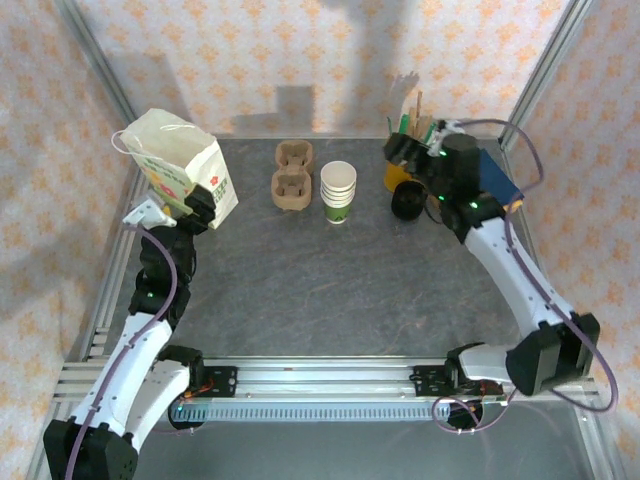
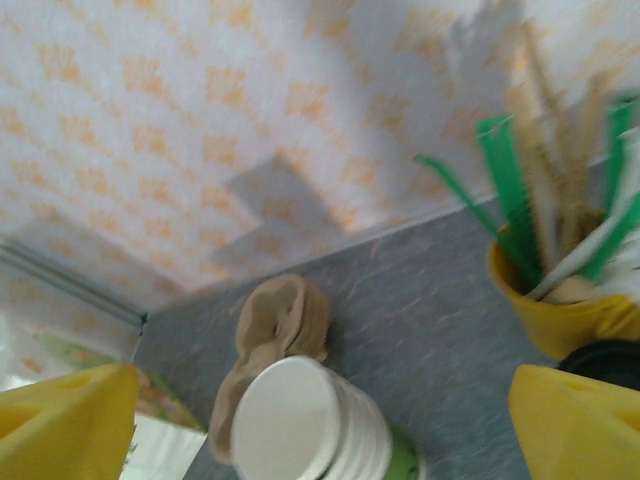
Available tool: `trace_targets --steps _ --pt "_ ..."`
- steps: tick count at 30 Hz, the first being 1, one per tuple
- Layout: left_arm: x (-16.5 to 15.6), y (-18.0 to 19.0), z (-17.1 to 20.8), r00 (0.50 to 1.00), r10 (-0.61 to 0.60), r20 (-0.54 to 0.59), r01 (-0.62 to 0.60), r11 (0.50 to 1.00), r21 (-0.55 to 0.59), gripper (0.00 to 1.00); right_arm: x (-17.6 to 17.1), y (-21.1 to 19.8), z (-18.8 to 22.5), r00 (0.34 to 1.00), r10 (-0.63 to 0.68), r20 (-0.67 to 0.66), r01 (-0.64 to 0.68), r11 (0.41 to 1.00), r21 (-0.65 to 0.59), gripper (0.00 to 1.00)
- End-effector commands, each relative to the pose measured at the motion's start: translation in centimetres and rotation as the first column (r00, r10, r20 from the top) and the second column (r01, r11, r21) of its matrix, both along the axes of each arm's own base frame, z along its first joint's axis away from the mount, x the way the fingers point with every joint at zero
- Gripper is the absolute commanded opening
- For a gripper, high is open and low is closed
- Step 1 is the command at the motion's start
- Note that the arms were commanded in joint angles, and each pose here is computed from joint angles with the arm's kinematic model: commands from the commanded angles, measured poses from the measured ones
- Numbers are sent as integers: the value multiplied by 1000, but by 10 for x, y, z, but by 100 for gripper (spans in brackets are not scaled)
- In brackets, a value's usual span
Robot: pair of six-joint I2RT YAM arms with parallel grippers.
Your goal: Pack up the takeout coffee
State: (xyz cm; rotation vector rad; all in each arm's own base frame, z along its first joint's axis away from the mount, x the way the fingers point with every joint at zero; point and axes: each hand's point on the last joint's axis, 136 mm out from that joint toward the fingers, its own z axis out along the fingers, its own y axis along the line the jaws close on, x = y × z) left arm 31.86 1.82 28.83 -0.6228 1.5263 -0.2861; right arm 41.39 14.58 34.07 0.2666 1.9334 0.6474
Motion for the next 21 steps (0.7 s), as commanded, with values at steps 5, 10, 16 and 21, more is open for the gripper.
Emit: trace_targets --steps 5,10,16,21 --pt "3 -35 27 979 -203 -32 204 979 27 99 2 45 -54 959 -87 -269 28 976 -216 84" --pt "12 -65 32 930 -365 -39 366 929 50 99 19 61 -82 933 -90 -349 -3 967 -256 72" --pt "21 -80 26 897 -437 -71 441 896 51 99 31 72 -105 911 -83 -404 -39 958 -284 65" --pt "27 -86 21 882 -464 -86 468 882 42 99 37 78 -115 904 -75 -422 -59 954 -295 49"
